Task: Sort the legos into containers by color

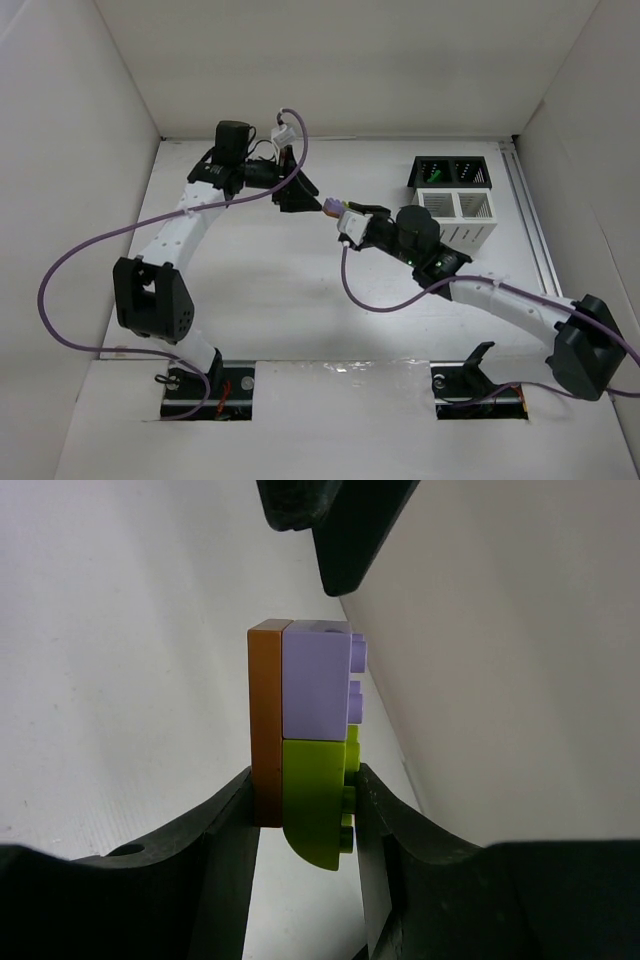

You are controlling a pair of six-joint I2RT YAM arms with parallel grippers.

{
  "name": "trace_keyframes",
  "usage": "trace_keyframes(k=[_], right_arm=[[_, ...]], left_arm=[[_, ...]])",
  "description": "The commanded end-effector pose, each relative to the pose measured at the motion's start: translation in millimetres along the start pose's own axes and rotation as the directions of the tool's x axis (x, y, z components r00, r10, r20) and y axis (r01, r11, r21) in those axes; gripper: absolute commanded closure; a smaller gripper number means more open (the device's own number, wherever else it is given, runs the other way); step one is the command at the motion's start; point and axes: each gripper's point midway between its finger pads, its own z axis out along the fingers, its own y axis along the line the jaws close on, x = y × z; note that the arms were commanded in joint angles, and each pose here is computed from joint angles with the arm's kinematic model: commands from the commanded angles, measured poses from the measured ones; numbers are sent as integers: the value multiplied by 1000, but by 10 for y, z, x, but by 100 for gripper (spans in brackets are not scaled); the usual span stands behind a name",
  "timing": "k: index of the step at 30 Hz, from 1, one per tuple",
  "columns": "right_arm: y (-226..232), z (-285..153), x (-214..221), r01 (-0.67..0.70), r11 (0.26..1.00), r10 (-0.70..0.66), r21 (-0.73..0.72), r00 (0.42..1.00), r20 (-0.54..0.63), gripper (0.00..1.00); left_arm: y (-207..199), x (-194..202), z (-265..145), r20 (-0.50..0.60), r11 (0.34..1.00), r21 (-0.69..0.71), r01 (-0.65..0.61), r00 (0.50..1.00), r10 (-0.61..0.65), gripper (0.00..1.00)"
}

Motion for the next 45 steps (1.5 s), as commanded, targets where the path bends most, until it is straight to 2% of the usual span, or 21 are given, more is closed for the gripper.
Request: trace_keyframes(k=[1, 19, 26, 31, 34, 40, 41, 42, 44, 45], right_arm=[[-229, 38, -379, -5, 999, -1, 49, 994, 114, 100], [-213, 170, -392, -4, 1000, 1, 27, 993, 119, 100], [-213, 170, -392, -4, 1000, 1, 27, 993, 119, 100], [-247, 170, -424, -3, 999, -1, 34, 992, 125, 100], [-258, 168, -412, -4, 999, -1, 40, 993, 118, 100], [-263, 172, -474, -3, 999, -3, 41, 991, 131, 100], [-263, 172, -474, -3, 999, -3, 41, 991, 131, 99], [-258, 173, -474, -13, 999, 8, 39, 991, 132, 93], [-305, 169, -481, -42, 998, 34, 56, 991, 126, 74], [-300, 169, -481, -52, 997, 45, 55, 991, 126, 71]], left_arm=[[-91, -155, 34, 14, 998, 33, -52, 999, 52, 33], [-19, -173, 181, 12, 997, 58, -44, 999, 44, 35], [9, -178, 194, 15, 998, 58, -33, 999, 32, 41], [29, -161, 236, 10, 998, 58, -24, 1000, 23, 50], [50, -162, 237, 10, 999, 45, -24, 1000, 23, 62], [100, -155, 268, 5, 1000, 11, -25, 1000, 25, 75], [75, -148, 297, 1, 999, 18, -26, 1000, 26, 78], [91, -148, 297, 1, 1000, 9, -26, 1000, 26, 80], [91, -148, 297, 1, 1000, 9, -26, 1000, 26, 83], [107, -148, 297, 1, 1000, 0, -26, 1000, 26, 86]])
